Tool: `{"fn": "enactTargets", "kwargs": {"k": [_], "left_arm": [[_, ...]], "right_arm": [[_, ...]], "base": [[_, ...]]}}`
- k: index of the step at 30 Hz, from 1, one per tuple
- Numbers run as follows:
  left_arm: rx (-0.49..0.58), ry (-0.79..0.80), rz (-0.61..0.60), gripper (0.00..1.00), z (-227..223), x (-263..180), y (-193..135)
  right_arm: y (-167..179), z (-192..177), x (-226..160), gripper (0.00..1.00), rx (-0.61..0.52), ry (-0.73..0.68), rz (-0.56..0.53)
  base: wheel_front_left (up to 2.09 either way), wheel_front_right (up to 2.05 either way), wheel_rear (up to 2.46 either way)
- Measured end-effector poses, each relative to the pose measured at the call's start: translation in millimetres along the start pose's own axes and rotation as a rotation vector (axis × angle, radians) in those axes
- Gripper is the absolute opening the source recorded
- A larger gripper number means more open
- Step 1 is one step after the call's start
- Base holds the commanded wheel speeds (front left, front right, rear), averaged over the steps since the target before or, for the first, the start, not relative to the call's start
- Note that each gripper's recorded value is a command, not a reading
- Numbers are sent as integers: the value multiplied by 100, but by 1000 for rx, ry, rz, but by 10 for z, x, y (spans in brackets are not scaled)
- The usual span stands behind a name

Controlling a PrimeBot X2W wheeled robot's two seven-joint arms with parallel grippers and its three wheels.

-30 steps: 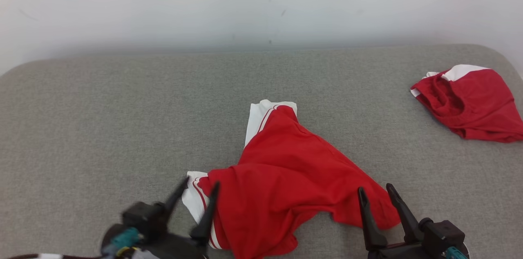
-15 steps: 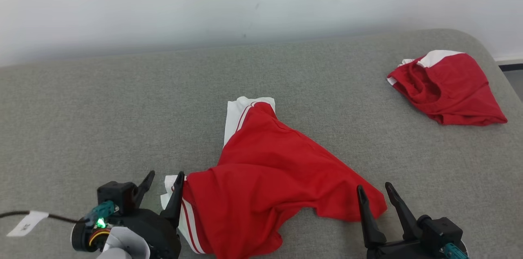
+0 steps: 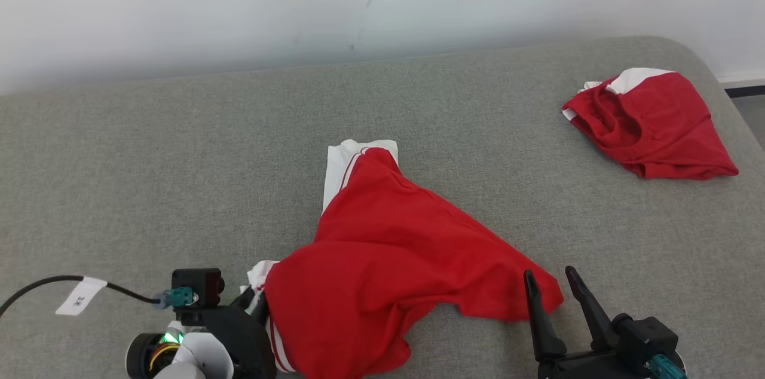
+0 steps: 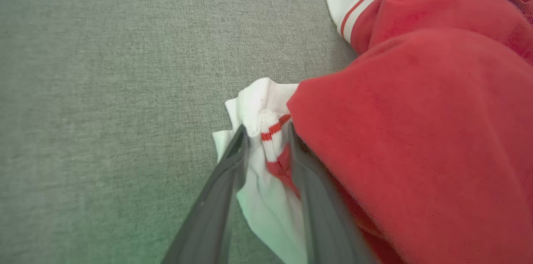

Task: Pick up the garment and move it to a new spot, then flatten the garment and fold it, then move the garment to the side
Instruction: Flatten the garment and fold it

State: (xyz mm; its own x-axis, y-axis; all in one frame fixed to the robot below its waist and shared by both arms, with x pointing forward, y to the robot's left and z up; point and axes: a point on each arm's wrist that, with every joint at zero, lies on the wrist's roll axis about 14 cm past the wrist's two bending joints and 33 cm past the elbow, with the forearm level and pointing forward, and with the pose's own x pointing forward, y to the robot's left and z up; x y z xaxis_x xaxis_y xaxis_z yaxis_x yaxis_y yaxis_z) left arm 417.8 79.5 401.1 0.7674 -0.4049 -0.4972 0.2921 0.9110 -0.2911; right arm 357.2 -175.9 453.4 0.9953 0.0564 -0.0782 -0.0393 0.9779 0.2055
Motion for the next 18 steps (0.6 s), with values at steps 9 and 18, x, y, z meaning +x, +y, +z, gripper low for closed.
{"fn": "enactTargets", "kwargs": {"k": [9, 18], "left_arm": [[29, -226, 32, 0, 605, -38, 123], [96, -658, 47, 0, 1652, -521, 72]], "right_arm": [[23, 37, 22, 100, 0, -12, 8], [94, 79, 31, 100, 1, -27, 29]], "base": [[0, 0, 0], [0, 0, 0]]}}
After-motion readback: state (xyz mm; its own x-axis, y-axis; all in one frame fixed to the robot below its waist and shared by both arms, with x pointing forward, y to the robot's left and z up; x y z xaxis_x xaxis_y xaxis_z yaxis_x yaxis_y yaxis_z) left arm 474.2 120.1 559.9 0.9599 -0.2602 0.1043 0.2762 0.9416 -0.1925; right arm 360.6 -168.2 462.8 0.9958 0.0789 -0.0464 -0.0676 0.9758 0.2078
